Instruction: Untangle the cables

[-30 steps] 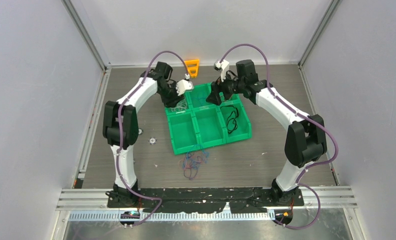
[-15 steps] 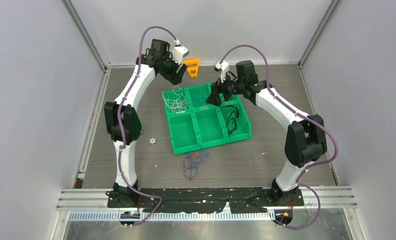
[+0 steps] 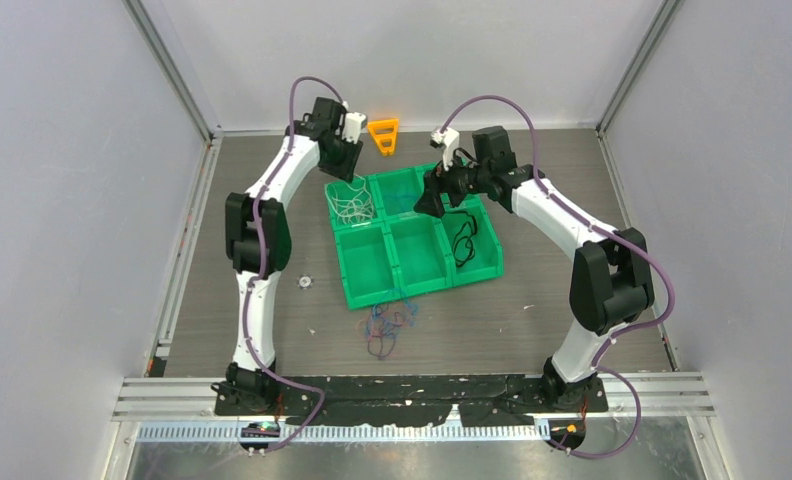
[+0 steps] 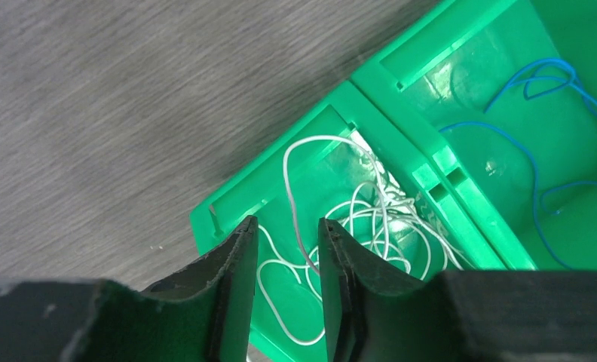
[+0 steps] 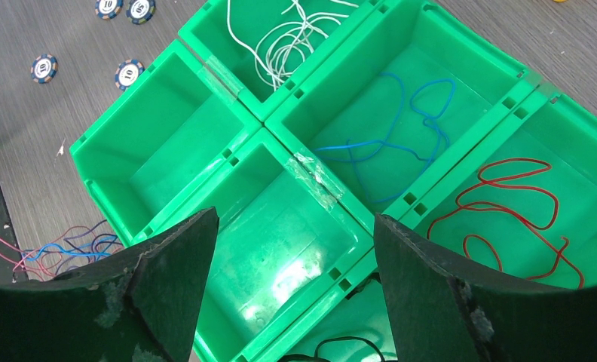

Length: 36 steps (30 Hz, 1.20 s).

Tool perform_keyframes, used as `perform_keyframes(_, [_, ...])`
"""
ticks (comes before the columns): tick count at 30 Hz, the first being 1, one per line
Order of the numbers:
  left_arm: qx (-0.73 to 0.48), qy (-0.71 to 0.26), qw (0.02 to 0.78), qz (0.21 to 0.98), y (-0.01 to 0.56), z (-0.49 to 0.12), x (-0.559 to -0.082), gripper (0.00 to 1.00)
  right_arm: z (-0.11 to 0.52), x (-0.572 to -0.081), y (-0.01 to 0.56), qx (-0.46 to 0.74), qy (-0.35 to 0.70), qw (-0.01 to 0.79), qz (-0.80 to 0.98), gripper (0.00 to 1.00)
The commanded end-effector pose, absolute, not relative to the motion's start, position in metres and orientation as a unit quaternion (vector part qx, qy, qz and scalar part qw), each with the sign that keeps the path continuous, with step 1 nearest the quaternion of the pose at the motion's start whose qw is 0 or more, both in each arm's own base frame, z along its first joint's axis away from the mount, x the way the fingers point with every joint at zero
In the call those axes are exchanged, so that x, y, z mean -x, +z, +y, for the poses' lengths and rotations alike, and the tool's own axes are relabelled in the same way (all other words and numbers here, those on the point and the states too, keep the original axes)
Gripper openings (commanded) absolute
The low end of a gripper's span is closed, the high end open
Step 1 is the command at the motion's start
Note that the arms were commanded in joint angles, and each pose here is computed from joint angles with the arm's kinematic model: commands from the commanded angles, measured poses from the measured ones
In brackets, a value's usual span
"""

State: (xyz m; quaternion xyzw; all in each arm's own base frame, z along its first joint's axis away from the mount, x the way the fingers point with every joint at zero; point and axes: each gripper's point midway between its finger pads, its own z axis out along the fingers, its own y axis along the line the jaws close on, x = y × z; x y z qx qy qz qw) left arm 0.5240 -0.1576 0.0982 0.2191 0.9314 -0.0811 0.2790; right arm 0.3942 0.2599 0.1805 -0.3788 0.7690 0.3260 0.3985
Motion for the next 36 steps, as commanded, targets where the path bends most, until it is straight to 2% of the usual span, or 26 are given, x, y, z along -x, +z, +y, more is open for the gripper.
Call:
perform_keyframes(1, [-0.207,-0.088,0.273,0.935,0.111,-0.155,-0.519,0.35,0.260,-0.396,0.198,0.379,0.332,0.419,0.756,0.81])
perform_keyframes(2, [-0.208,-0.091,0.265,0.937,0.109,-0.156,-0.515,0.34,0.259,-0.396,0.198,0.378,0.331,0.420,0.756,0.81])
perform_keyframes(7, [-0.221,-0.119,0.257,0.933,0.114,-0.163,-0.495,0.03,0.257,-0.398,0.202,0.377,0.329,0.424,0.755,0.81])
perform_keyframes(8, [-0.228,-0.122,0.266,0.929,0.121,-0.165,-0.491,0.00,0.256,-0.398,0.202,0.377,0.328,0.425,0.755,0.81])
perform_keyframes(17, [-0.231,-0.083,0.207,0.947,0.086,-0.159,-0.462,0.00,0.254,-0.394,0.201,0.380,0.332,0.421,0.754,0.81])
perform_keyframes(20, [-0.233,-0.083,0.210,0.946,0.082,-0.165,-0.467,0.27,0.253,-0.388,0.200,0.389,0.333,0.412,0.754,0.81])
perform_keyframes(22, [-0.234,-0.086,0.235,0.939,0.097,-0.167,-0.475,0.37,0.251,-0.382,0.201,0.399,0.331,0.403,0.754,0.81])
perform_keyframes(28, [-0.248,-0.100,0.355,0.896,0.198,-0.174,-0.485,0.66,0.244,-0.365,0.211,0.424,0.323,0.392,0.750,0.81])
perform_keyframes(31, [-0.260,-0.094,0.397,0.875,0.242,-0.168,-0.472,0.94,0.239,-0.352,0.213,0.432,0.322,0.386,0.749,0.82])
perform_keyframes(32, [-0.270,-0.090,0.414,0.865,0.260,-0.164,-0.462,0.99,0.237,-0.347,0.219,0.437,0.318,0.391,0.745,0.81])
perform_keyframes(34, [-0.287,-0.083,0.433,0.851,0.276,-0.157,-0.442,0.99,0.231,-0.335,0.222,0.444,0.311,0.389,0.745,0.81])
perform_keyframes(36, [-0.336,-0.126,0.433,0.827,0.283,-0.166,-0.403,1.00,0.223,-0.324,0.226,0.453,0.298,0.393,0.742,0.82])
